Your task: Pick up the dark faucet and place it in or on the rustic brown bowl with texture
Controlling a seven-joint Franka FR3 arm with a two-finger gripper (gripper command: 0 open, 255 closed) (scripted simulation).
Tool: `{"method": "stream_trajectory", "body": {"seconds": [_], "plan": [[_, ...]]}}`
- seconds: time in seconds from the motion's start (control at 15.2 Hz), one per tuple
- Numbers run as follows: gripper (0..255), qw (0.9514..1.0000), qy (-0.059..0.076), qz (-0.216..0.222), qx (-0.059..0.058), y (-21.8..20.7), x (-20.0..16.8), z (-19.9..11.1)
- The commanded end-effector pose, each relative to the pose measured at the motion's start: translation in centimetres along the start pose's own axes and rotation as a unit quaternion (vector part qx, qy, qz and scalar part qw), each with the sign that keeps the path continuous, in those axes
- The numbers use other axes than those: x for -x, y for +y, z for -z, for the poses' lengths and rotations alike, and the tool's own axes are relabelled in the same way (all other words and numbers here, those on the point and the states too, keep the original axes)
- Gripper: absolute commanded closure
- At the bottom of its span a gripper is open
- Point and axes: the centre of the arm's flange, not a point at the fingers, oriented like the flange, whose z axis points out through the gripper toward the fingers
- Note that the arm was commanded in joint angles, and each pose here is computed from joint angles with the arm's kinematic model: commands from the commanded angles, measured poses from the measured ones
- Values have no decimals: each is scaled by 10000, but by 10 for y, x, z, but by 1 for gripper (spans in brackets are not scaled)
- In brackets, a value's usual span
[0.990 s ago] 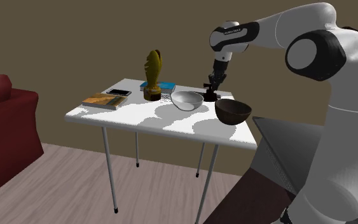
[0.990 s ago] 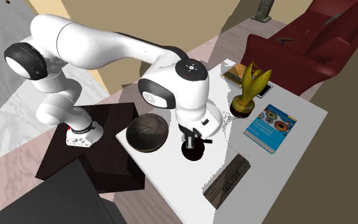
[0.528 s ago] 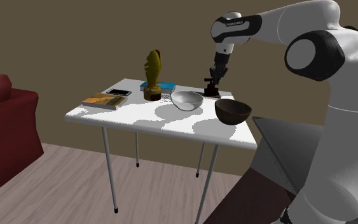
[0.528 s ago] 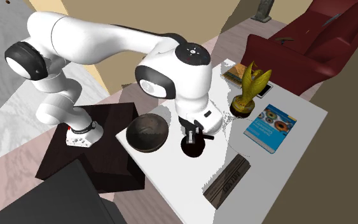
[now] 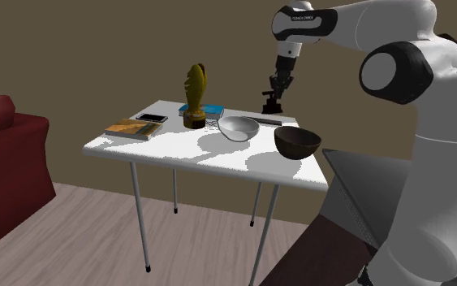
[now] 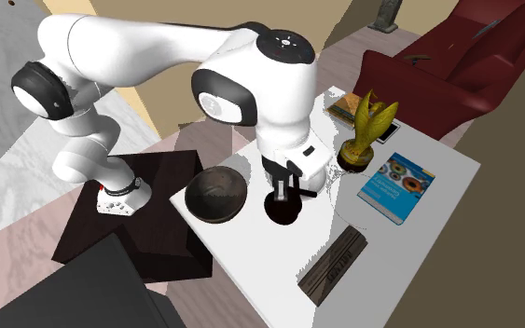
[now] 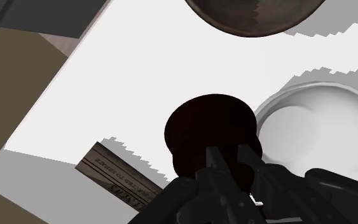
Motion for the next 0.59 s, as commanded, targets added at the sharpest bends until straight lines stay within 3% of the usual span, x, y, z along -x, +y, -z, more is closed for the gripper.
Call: {"method": "stream_trajectory", "body": {"seconds": [0.0,0.4,0.53], "plan": [[255,10000,0,1,0,0,-1,10],[255,10000,0,1,0,0,-2,37],[255,10000,0,1,0,-6,24,42]]}}
